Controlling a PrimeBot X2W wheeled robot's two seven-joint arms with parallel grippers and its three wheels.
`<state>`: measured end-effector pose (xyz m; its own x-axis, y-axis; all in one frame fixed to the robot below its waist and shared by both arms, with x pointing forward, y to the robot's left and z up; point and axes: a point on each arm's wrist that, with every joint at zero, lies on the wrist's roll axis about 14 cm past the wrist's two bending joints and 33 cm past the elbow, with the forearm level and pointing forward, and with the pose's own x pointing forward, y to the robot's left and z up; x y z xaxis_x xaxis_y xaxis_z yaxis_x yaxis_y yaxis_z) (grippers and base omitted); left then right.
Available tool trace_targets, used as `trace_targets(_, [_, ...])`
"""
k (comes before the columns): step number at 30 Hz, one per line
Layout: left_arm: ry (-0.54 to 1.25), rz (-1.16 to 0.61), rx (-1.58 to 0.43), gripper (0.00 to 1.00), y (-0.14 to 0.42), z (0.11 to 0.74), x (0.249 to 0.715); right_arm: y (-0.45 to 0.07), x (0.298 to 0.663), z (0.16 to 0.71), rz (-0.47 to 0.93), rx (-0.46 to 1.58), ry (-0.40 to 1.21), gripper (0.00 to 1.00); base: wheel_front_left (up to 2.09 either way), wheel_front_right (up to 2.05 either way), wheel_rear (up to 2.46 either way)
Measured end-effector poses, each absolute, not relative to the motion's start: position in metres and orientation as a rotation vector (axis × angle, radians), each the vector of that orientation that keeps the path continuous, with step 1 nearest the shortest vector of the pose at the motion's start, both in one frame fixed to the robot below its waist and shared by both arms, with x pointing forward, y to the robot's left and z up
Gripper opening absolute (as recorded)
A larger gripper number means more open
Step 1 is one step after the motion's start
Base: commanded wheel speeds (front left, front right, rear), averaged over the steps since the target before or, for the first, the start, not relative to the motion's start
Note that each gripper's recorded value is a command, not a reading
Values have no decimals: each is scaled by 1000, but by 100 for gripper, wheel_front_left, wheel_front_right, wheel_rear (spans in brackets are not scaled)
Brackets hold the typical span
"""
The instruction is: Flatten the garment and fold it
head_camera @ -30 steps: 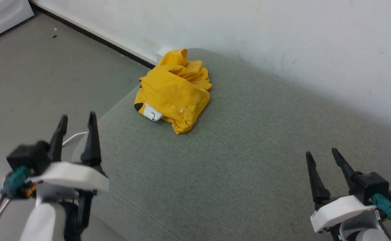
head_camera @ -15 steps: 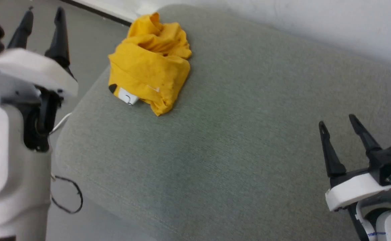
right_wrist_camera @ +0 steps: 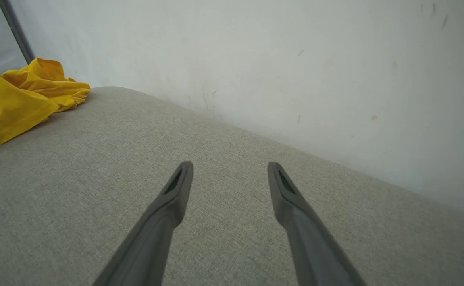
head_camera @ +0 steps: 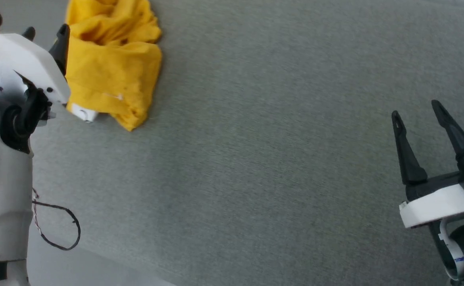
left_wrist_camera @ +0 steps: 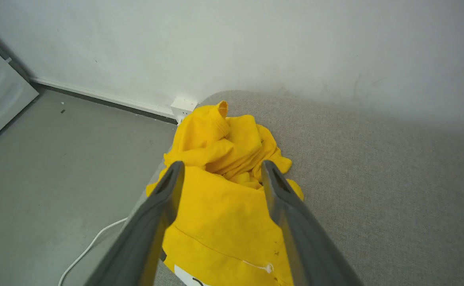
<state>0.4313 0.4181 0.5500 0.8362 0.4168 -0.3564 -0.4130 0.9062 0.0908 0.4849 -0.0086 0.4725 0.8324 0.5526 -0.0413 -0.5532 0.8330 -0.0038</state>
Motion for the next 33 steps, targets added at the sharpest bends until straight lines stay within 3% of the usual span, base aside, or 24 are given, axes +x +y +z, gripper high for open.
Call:
trace_targets(13, [781, 394, -31, 100, 396, 425, 457, -58, 500, 421, 468, -20, 149, 100, 0, 0, 0])
trace_targets(14, [797, 392, -25, 44, 395, 419, 458, -59, 501, 419, 464, -20, 155, 100, 0, 0, 0])
trace_targets(15, [810, 390, -20, 0, 395, 414, 459, -61, 501, 416, 459, -20, 161, 100, 0, 0, 0])
trace_targets(23, [791, 396, 12, 0, 396, 401, 467, -73, 502, 406, 429, -18, 187, 100, 0, 0, 0])
trace_targets(33, [648, 420, 137, 0, 425, 469, 469, -63, 493, 430, 425, 25, 134, 100, 0, 0, 0])
